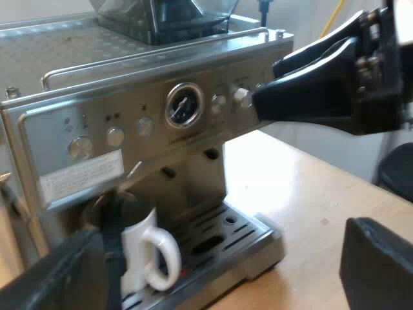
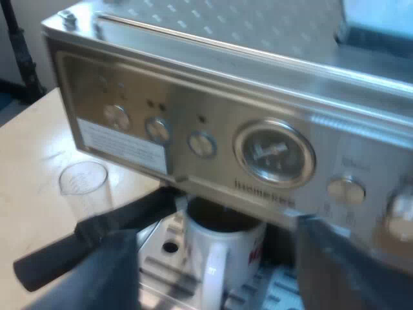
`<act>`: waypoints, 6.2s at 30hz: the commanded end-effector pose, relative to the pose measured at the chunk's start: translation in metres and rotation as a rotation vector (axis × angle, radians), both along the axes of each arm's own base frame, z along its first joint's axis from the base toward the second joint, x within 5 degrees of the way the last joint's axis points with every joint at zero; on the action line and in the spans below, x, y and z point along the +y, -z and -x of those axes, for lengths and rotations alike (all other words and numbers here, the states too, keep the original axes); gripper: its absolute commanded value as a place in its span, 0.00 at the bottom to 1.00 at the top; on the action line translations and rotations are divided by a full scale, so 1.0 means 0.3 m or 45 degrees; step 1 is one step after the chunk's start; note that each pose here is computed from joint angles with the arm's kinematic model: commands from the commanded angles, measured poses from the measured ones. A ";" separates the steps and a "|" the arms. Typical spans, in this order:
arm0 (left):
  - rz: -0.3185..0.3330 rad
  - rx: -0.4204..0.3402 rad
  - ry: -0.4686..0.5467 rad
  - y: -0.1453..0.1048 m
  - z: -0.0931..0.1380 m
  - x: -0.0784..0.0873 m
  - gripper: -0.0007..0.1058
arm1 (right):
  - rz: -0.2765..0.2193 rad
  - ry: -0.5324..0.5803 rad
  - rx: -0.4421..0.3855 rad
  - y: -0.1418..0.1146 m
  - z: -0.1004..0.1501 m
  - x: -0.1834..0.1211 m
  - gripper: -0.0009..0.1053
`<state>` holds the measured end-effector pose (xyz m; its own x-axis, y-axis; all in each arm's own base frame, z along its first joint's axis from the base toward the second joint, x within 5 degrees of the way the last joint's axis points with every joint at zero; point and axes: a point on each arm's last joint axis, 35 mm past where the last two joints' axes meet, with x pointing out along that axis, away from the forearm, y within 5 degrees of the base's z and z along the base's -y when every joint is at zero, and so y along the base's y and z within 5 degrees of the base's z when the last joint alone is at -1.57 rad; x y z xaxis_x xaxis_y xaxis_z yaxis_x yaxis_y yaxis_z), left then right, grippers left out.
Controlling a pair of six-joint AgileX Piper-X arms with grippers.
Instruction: Place mug into machine
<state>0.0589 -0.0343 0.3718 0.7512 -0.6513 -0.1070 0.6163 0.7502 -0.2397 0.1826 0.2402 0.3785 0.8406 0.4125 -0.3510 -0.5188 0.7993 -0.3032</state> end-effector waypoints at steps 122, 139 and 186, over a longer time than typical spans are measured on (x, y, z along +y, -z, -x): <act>-0.152 0.354 -0.563 0.275 0.095 0.085 0.76 | 0.007 0.808 0.135 0.282 0.543 -0.820 0.59; -0.152 0.354 -0.563 0.275 0.095 0.085 0.76 | 0.006 0.805 0.133 0.281 0.543 -0.820 0.59; -0.152 0.354 -0.563 0.275 0.095 0.085 0.76 | 0.007 0.807 0.132 0.281 0.543 -0.820 0.59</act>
